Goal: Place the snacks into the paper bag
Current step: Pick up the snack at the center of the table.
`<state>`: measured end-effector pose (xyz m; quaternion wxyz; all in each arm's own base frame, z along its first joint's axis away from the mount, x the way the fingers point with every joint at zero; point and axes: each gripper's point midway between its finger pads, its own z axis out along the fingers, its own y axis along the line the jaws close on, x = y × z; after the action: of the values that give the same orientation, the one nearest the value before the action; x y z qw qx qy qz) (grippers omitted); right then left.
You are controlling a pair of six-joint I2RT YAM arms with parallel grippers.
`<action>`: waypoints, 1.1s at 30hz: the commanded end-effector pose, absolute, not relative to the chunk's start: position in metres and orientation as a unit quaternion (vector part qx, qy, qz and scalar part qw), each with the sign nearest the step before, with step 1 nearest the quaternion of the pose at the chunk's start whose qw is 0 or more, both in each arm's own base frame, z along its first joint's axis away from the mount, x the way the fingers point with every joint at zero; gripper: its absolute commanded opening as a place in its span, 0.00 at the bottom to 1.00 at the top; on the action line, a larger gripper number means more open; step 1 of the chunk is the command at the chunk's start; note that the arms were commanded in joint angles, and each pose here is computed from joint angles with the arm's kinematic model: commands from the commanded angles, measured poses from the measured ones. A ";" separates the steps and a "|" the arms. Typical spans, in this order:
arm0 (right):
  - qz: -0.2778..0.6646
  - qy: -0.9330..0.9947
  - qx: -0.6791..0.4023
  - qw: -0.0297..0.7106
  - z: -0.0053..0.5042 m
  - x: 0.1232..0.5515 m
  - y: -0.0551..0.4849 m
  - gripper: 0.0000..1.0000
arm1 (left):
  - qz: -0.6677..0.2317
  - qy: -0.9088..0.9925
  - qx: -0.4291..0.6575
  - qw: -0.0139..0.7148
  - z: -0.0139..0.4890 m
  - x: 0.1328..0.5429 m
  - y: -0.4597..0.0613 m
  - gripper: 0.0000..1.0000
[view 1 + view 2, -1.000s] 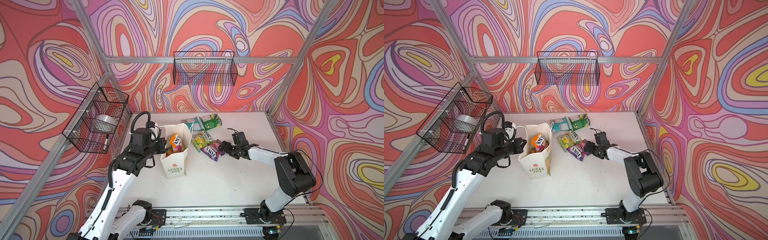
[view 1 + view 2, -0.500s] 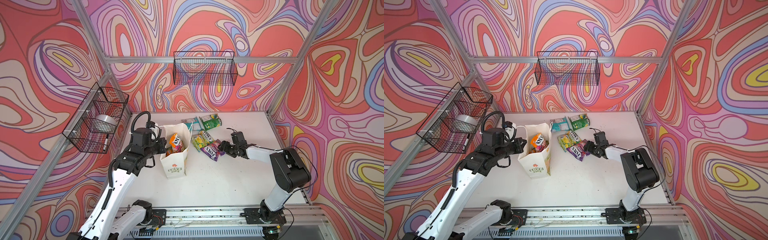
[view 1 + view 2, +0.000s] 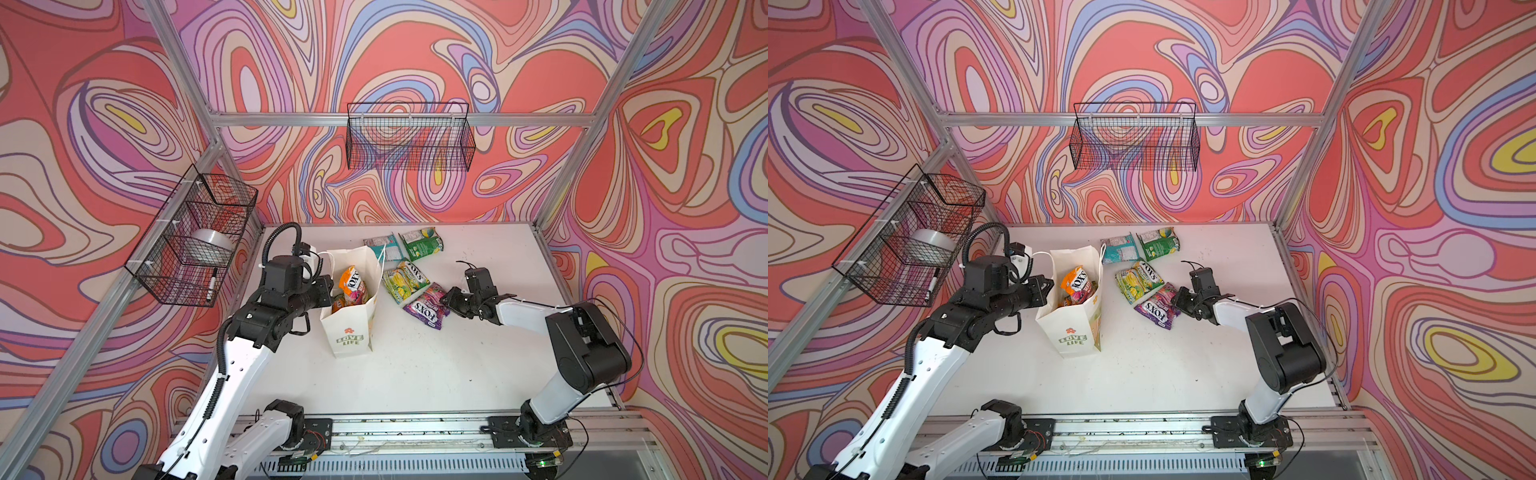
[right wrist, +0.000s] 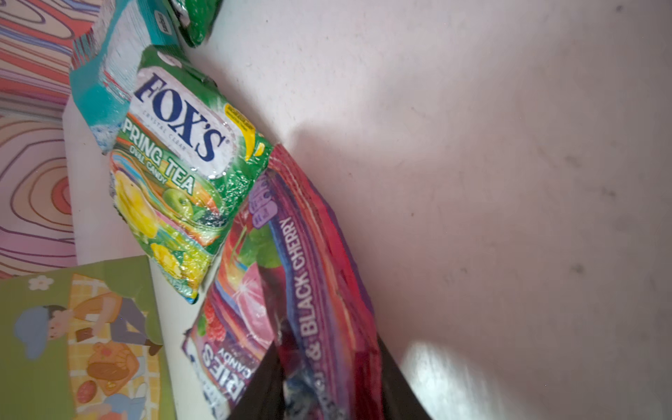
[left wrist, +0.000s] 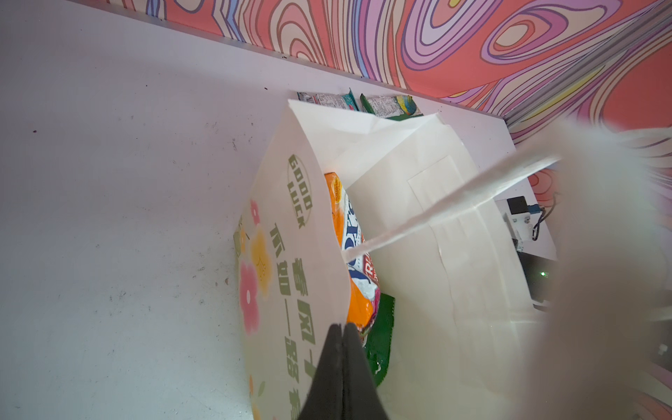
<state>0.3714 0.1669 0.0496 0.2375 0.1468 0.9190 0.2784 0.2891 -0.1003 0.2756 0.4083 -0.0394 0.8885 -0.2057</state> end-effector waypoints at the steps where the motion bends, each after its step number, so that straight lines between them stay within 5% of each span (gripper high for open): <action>1: 0.287 0.916 0.142 0.241 0.062 0.363 0.168 0.26 | -0.219 0.878 -0.037 0.424 0.286 0.294 -0.103 0.00; 14: 0.317 0.898 0.144 0.267 0.104 0.348 0.166 0.01 | -0.220 0.878 -0.037 0.423 0.285 0.294 -0.104 0.00; 33: 0.376 0.847 0.134 0.353 0.220 0.314 0.160 0.00 | -0.228 0.876 -0.034 0.425 0.288 0.292 -0.106 0.00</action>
<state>0.3170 0.1572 0.1893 0.3334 0.1425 0.8600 0.3591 0.2882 -0.1027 0.2759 0.4056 -0.0375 0.8881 -0.2127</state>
